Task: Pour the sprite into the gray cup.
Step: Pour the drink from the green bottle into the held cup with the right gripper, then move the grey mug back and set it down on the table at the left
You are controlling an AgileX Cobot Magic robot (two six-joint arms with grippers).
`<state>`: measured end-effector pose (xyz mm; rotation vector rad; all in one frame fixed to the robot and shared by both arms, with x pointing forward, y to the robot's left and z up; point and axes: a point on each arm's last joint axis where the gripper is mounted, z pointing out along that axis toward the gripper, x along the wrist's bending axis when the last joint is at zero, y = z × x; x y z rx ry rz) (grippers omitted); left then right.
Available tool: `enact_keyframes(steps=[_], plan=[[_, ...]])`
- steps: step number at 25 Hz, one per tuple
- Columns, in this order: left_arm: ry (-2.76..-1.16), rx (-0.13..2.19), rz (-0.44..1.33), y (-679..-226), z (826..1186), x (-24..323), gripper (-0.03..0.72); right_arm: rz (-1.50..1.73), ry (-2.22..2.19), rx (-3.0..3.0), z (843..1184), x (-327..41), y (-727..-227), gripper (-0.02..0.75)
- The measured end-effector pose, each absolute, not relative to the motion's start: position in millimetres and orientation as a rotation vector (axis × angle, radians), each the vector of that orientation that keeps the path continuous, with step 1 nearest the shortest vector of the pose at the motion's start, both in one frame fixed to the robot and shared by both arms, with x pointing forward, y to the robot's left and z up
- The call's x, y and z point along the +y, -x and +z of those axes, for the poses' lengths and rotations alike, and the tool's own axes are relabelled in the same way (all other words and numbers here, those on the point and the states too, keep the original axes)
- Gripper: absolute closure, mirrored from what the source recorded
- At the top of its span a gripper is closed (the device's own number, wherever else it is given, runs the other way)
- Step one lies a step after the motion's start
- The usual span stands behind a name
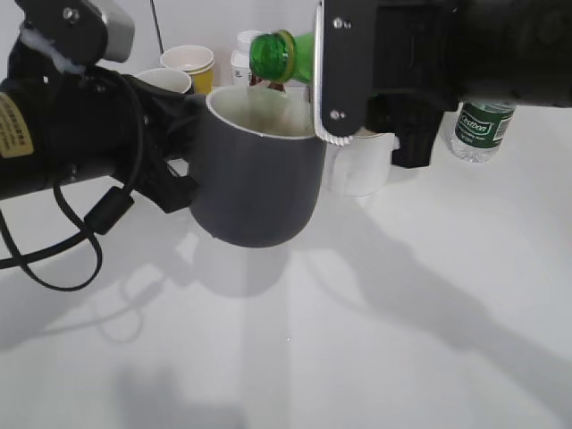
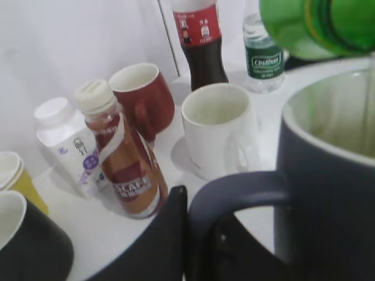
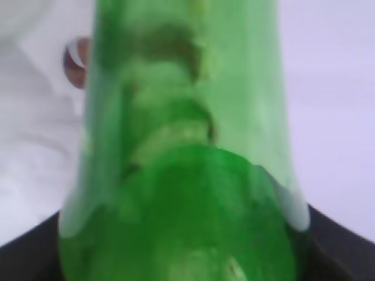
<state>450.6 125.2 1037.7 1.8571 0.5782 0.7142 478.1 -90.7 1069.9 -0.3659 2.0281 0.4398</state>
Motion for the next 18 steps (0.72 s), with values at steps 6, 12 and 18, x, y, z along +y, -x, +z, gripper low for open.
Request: enact_keyframes(steps=[6,12,18], plan=[[-1.828,0.597,0.741,-456.3,1039.8,131.4,0.644,0.693,0.128,2.127,1068.3,-84.2,-472.7,0.258],[-1.789,0.651,0.791,-467.6,1042.2,146.0,0.644,1.018,-0.389,2.152,1071.8,-96.3,-486.0,0.258],[-1.564,0.767,0.918,-486.4,1043.8,184.9,0.644,1.254,-0.836,1.897,1079.4,-142.5,-514.9,0.258]])
